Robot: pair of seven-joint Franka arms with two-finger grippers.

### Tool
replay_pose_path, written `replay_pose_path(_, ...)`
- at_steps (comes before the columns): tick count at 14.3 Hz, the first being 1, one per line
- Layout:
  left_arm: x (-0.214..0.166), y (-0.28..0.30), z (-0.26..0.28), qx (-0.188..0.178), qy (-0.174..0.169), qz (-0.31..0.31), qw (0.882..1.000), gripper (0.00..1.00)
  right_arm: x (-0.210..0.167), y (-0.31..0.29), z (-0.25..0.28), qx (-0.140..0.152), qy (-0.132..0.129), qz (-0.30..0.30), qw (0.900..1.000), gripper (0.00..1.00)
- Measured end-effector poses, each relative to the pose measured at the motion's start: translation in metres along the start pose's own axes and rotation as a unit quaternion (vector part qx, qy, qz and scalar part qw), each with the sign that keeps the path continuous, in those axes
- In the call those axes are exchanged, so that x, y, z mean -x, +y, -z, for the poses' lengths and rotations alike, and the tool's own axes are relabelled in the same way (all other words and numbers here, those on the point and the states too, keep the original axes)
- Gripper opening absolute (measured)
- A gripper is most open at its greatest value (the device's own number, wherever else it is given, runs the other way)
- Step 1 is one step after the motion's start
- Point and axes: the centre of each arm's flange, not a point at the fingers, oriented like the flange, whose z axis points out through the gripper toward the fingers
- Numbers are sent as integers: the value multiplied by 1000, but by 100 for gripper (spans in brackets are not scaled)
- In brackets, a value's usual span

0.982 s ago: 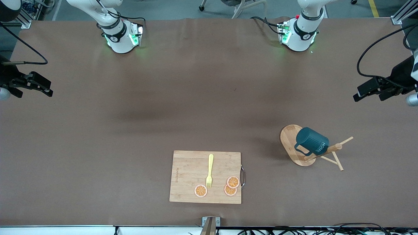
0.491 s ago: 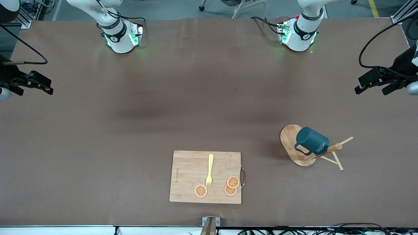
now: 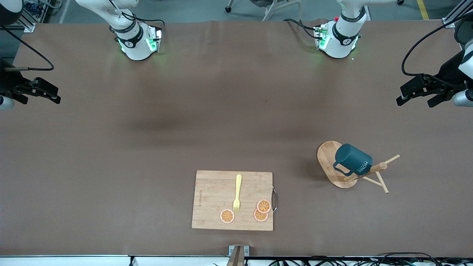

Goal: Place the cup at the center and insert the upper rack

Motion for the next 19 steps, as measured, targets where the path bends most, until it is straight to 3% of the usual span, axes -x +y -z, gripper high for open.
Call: replay_pose_path(19, -2, -1, 7, -2, 18, 0, 1000, 100, 7, -3, 7, 0, 15, 2, 1000, 100)
